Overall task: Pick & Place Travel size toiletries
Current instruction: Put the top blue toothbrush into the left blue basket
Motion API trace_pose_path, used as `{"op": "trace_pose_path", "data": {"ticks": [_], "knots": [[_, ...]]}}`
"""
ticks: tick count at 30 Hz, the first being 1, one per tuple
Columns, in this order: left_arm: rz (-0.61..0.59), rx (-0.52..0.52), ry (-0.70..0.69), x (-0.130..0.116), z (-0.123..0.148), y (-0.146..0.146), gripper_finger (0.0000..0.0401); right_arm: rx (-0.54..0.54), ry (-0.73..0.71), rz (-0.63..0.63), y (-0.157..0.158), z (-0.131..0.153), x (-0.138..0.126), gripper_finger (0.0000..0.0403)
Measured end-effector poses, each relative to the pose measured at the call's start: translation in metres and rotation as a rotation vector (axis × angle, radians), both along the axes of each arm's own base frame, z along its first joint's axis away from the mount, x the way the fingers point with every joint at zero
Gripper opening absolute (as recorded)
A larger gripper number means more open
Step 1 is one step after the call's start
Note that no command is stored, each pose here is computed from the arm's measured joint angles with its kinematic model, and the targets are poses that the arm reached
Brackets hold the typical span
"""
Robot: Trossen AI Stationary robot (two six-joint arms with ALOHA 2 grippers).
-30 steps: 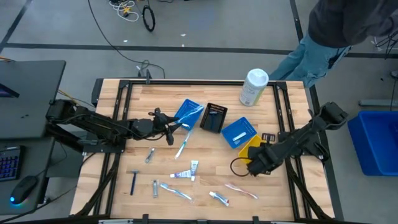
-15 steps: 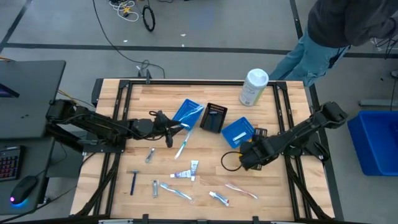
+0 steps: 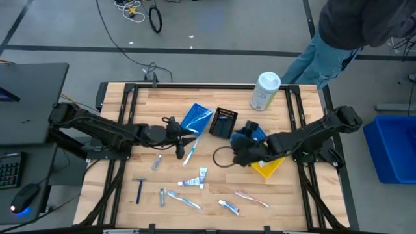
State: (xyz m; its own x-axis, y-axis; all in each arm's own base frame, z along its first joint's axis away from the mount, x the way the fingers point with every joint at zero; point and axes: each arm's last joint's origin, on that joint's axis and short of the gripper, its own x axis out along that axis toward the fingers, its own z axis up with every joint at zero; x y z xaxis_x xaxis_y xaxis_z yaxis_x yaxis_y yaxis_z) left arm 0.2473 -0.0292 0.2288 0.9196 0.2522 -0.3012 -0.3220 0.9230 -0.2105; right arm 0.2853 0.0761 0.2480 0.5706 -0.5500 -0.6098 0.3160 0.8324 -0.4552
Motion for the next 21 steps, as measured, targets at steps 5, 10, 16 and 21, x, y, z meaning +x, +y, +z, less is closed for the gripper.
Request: {"op": "trace_pose_path", "data": {"ticks": [5, 10, 16, 21], "knots": [[-0.035, -0.004, 0.008, 0.002, 0.005, -0.008, 0.0146, 0.011, -0.068, 0.038, -0.012, 0.003, 0.014, 0.0225], [-0.071, 0.072, 0.059, 0.017, 0.011, -0.017, 0.0146, 0.111, -0.048, 0.086, -0.022, 0.002, 0.018, 0.0207], [-0.123, 0.183, 0.239, 0.045, 0.032, -0.023, 0.0146, 0.149, -0.038, 0.092, -0.029, 0.001, 0.019, 0.0188], [-0.099, 0.116, 0.411, 0.065, 0.037, -0.031, 0.0146, 0.144, -0.011, 0.083, -0.032, 0.0, 0.018, 0.0177]]}}
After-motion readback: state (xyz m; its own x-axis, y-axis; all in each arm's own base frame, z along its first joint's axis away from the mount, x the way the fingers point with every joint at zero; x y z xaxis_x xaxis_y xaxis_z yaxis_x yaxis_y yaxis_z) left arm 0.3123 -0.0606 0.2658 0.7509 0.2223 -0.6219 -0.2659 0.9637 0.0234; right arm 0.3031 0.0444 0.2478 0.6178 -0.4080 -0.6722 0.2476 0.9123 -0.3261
